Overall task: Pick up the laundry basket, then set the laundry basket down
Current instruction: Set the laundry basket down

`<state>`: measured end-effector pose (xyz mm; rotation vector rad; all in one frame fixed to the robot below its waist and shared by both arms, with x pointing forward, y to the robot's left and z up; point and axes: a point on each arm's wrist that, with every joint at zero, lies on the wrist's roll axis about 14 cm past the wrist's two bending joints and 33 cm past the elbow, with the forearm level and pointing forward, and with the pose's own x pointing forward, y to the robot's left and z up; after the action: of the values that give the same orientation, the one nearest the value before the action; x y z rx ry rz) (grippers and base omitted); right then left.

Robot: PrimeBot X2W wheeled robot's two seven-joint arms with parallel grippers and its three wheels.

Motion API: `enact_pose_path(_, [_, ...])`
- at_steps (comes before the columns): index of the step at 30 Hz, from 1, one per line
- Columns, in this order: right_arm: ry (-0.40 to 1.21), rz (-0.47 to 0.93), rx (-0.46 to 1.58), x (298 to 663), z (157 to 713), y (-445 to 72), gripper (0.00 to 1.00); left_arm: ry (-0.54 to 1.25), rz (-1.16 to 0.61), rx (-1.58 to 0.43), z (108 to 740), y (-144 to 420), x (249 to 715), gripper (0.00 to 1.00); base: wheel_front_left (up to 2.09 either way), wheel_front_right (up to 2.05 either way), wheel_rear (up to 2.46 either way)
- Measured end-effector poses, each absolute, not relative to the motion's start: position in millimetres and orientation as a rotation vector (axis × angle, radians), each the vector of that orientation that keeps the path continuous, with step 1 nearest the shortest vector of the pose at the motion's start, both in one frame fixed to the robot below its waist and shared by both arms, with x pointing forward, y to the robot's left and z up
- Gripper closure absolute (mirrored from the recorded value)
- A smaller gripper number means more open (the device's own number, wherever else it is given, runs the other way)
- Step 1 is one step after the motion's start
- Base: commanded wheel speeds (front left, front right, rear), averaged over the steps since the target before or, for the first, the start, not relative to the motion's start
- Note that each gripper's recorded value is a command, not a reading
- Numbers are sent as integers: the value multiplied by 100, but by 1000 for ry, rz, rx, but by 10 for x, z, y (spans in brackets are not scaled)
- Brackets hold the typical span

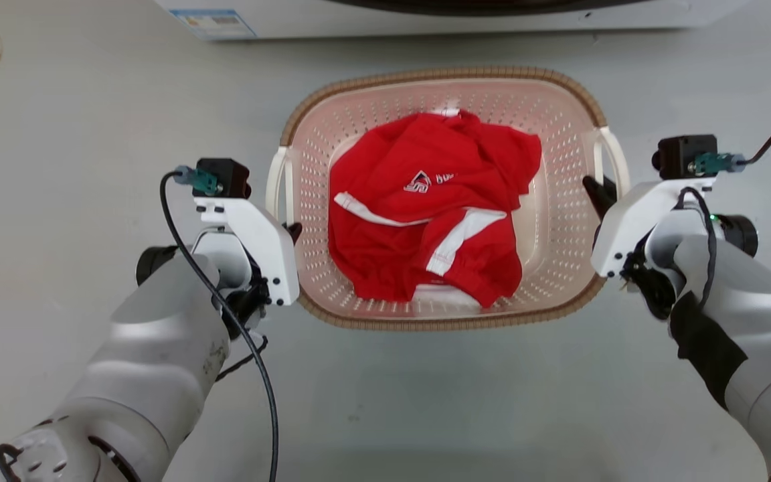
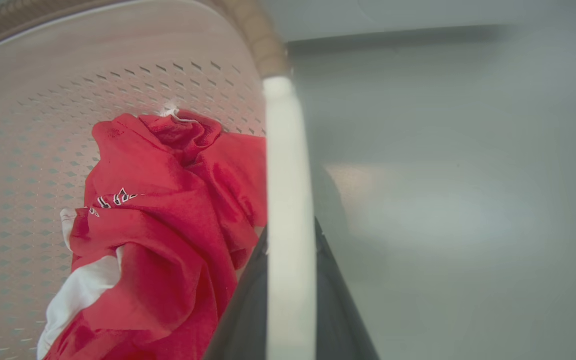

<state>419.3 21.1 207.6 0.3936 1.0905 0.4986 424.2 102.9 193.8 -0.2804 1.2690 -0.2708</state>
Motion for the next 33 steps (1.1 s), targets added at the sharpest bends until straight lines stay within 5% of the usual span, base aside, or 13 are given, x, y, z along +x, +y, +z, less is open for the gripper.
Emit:
enact_pose_path(27, [1084,468,411,4397,1496,197,100,1222,-310,-218,1449,991,4464,100,0,0,0])
enact_pose_path(28, [1084,467,411,4397,1491,193,91,1218,-311,-219,1449,985,4469,100,0,0,0])
enact_pose_path(29, [1083,465,411,4398,1486,187,72,1215,-311,-220,1448,980,4474,100,0,0,0])
enact_pose_path(30, [1083,465,411,4398,1482,184,17,1211,-314,-222,1451,969,4481,82,0,0,0])
enact_pose_path(31, [1080,463,410,4405,1477,175,0,1204,-320,-224,1454,964,4490,10,0,0,0])
enact_pose_path(32, [1076,460,402,4418,1463,138,0,1195,-320,-225,1455,976,4505,0,0,0,0])
enact_pose_path(33, [1071,449,390,4439,1441,71,0,1193,-310,-226,1450,1023,4515,0,0,0,0])
